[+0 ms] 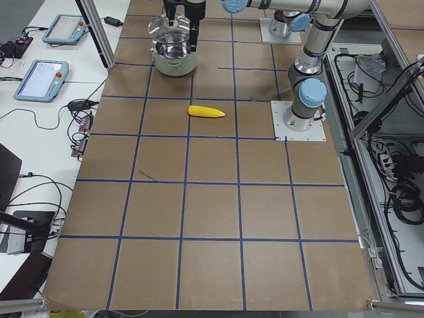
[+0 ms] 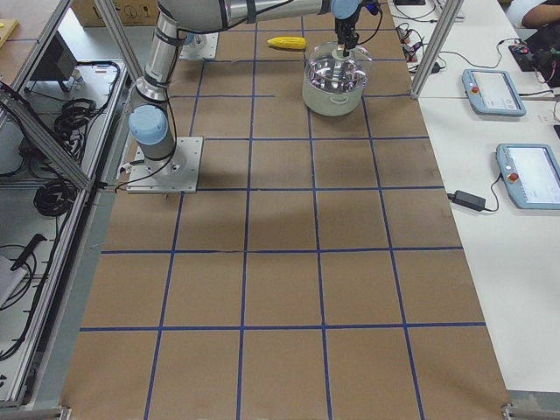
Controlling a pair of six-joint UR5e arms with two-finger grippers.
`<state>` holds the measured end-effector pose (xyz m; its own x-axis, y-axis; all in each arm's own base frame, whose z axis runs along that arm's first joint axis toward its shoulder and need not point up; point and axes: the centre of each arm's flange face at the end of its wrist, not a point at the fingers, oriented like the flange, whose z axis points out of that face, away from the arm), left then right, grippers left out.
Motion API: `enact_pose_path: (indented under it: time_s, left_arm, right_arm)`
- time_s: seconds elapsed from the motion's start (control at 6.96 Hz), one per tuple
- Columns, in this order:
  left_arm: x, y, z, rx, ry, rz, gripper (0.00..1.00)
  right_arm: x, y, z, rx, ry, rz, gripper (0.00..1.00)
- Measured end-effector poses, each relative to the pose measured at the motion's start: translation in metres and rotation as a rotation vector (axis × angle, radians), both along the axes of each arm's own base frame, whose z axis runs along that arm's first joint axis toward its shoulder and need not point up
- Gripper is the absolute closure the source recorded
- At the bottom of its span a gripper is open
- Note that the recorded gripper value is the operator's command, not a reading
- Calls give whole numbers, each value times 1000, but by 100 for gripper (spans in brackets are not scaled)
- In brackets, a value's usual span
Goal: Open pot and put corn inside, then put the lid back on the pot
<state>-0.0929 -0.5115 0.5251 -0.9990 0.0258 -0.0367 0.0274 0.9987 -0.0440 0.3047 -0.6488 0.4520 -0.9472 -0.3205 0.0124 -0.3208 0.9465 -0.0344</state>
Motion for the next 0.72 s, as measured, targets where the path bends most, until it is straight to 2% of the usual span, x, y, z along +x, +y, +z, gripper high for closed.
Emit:
enact_pose_path:
  time_s: [0.29, 0.57, 0.72]
  left_arm:
    - [19, -17, -45, 65, 7, -31, 0]
    - [45, -26, -107, 85, 14, -78, 0]
    - [49, -24, -141, 79, 12, -96, 0]
  right_arm:
    - [-97, 15, 89, 32, 6, -32, 81]
    - [-168, 36, 136, 42, -1, -62, 82]
    - [-183, 44, 146, 50, -2, -74, 89]
